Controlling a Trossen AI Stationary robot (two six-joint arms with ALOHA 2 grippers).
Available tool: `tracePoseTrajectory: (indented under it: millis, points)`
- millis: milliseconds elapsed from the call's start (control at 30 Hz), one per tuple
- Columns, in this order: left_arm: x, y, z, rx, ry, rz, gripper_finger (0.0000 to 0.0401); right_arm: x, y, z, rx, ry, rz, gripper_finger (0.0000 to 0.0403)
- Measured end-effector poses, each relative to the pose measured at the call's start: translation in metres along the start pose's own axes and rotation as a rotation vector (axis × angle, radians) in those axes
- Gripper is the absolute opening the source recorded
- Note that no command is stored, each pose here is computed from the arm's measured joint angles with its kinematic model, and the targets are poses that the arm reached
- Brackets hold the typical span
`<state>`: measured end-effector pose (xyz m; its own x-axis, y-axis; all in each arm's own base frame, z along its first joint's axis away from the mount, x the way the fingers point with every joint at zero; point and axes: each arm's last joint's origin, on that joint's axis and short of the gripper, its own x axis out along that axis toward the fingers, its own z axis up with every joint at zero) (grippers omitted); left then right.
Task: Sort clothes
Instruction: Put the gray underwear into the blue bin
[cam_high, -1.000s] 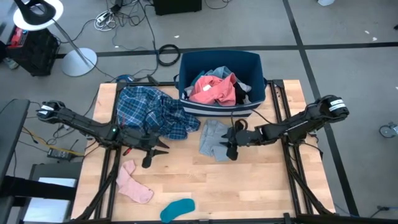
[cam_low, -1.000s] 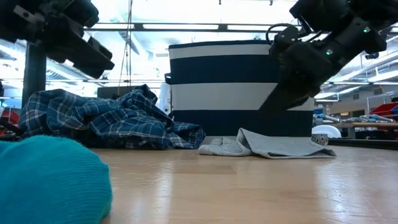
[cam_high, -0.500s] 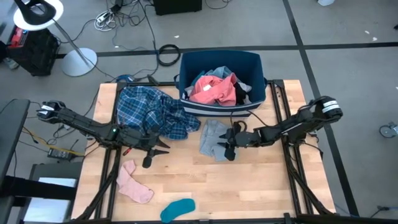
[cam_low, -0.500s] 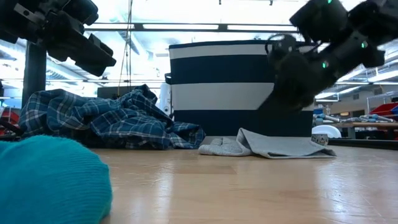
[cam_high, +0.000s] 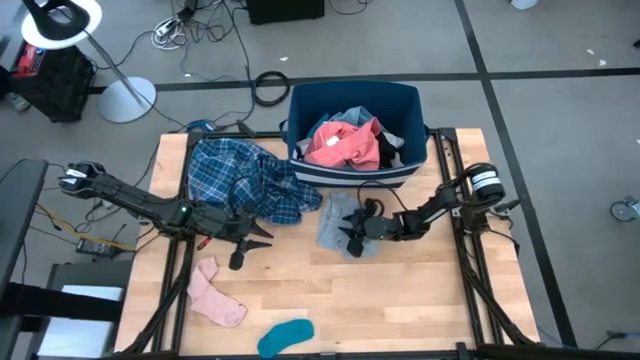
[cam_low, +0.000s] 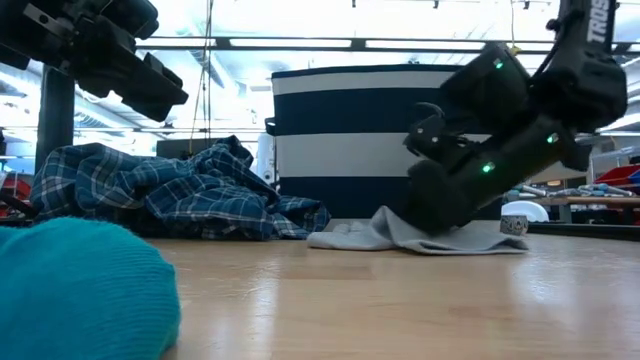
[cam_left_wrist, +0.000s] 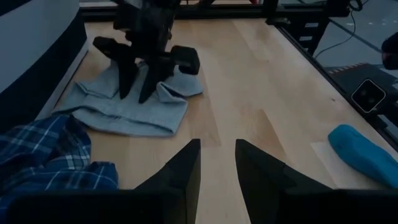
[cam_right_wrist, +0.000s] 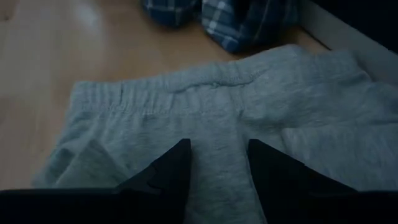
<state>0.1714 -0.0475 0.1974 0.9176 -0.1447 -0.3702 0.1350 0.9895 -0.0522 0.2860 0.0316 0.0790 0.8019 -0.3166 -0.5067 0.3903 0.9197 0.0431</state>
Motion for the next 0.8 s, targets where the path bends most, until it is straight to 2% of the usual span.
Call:
tracePoseTrajectory:
  millis: [100, 167, 367, 533, 667, 800]
  points:
    - [0.0, 0.0, 0.0, 0.001, 0.0, -0.002, 0.0106, 0.01, 0.005, -0.001, -0.024, -0.034, 0.026, 0.0158]
    - [0.0, 0.0, 0.0, 0.007, -0.001, -0.001, 0.0106, 0.016, 0.009, 0.0, -0.073, -0.049, 0.065, 0.0139]
    - [0.0, 0.0, 0.001, 0.016, -0.007, -0.002, 0.0106, 0.036, 0.026, 0.009, -0.147, -0.061, 0.166, 0.0017]
    - [0.0, 0.0, 0.0, 0.02, -0.005, -0.002, 0.0106, 0.038, 0.035, 0.024, -0.162, -0.076, 0.214, 0.0008]
    - [0.0, 0.0, 0.001, 0.027, -0.006, 0.013, 0.0106, 0.023, 0.043, 0.057, -0.173, -0.192, 0.257, 0.0005]
    - [0.0, 0.002, 0.001, 0.07, -0.008, 0.059, 0.0106, 0.001, 0.043, 0.086, -0.174, -0.212, 0.261, 0.0003]
